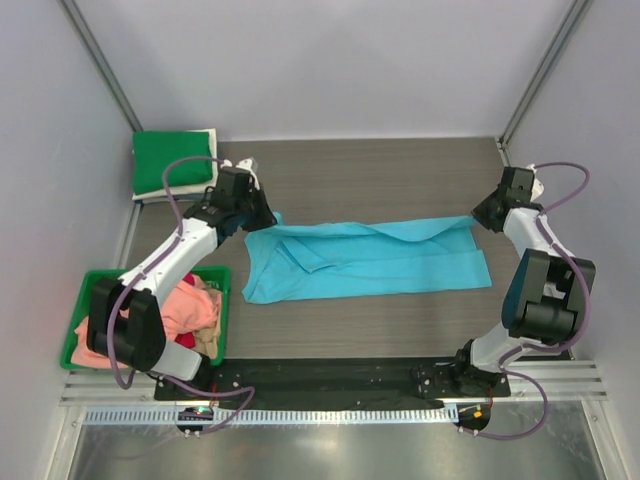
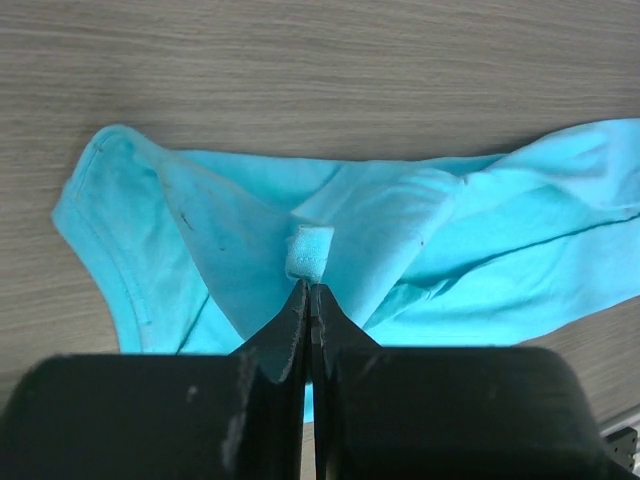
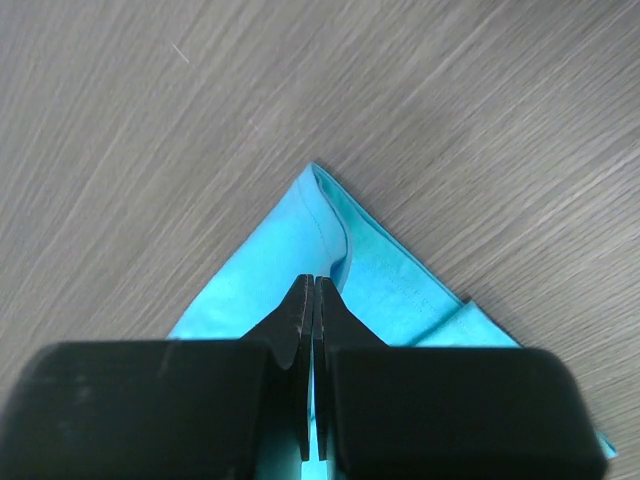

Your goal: Fold and stack the t-shirts

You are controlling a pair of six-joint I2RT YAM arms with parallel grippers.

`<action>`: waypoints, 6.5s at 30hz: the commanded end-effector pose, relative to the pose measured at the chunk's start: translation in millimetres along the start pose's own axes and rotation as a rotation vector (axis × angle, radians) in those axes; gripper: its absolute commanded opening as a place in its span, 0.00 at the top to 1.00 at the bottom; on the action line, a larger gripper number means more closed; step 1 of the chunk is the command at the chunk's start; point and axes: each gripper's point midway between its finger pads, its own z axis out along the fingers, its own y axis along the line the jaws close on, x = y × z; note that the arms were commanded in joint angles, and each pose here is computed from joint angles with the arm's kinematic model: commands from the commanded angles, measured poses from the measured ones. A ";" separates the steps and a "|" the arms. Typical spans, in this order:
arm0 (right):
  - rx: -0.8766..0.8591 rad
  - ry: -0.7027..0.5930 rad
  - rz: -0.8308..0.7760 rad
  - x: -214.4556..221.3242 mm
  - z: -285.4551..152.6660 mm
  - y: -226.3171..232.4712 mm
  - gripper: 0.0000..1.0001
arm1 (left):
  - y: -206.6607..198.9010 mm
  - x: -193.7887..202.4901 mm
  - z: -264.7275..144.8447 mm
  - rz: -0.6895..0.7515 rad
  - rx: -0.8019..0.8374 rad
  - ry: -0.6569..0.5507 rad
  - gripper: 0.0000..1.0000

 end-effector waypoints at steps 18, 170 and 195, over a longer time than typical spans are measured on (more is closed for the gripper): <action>0.014 -0.011 0.130 7.9 -0.8 -31.6 0.99 | 34.9 37.3 -24.5 0.042 -0.091 -0.020 1.00; -0.197 0.221 -0.492 182.8 -65.9 103.4 0.09 | -62.6 184.6 15.2 -0.092 0.108 0.010 0.01; -0.282 0.509 -0.313 292.3 -125.7 -16.3 0.39 | -54.7 245.1 -2.0 -0.127 0.040 0.127 0.19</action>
